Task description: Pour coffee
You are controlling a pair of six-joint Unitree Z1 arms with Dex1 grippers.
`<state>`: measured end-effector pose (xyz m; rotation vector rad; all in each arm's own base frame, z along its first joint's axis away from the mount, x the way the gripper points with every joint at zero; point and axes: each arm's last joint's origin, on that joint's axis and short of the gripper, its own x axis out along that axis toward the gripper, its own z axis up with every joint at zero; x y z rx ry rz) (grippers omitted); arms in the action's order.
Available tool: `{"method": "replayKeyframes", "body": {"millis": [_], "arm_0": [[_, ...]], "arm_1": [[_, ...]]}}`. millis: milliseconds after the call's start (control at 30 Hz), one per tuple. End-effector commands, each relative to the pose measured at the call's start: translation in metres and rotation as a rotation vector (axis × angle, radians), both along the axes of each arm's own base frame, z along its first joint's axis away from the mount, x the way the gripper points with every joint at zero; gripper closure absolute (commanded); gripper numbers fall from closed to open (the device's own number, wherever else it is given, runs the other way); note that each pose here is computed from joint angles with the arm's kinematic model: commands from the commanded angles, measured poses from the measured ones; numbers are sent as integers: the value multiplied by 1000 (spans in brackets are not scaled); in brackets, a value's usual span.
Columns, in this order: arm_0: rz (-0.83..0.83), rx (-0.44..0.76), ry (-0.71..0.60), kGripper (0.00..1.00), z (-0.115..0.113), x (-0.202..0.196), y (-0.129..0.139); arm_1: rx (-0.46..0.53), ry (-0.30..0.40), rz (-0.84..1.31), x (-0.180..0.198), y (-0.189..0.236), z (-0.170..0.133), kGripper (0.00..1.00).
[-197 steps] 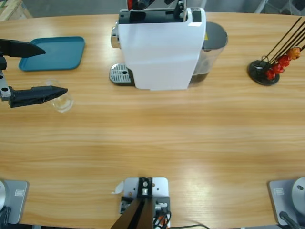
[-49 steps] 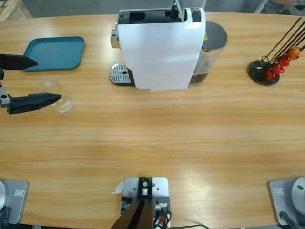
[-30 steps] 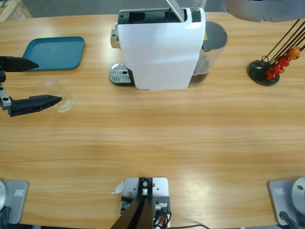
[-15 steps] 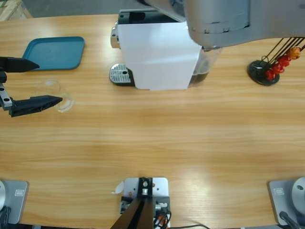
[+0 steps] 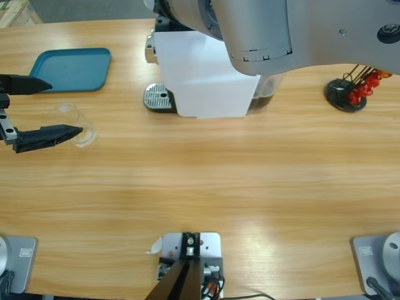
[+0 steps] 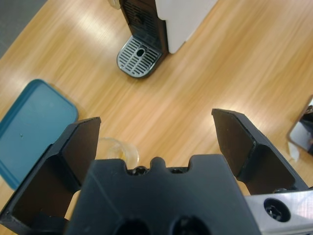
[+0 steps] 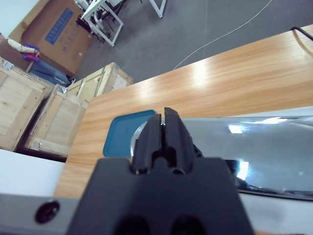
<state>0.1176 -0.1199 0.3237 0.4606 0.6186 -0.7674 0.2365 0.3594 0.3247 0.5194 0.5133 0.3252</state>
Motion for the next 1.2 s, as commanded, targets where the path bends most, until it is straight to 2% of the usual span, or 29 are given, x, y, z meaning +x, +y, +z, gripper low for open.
{"method": "replayKeyframes", "body": {"millis": [33,433,1033,1100,1167,1200], "arm_0": [[-7,19,7,4,-10,-4,3],[-7,18,4,4,-10,-5,4],[-7,21,9,4,-11,-3,2],[-7,21,8,4,-11,-3,2],[-6,17,6,4,-11,-3,2],[-6,13,2,4,-10,-3,2]], "arm_1": [[-243,159,73,-7,19,-91,1000],[-293,224,97,-3,21,-116,1000],[-369,310,73,11,9,-136,1000],[-377,295,74,11,8,-133,1000],[-406,239,109,10,6,-117,1000],[-423,209,135,9,5,-107,698]]}}
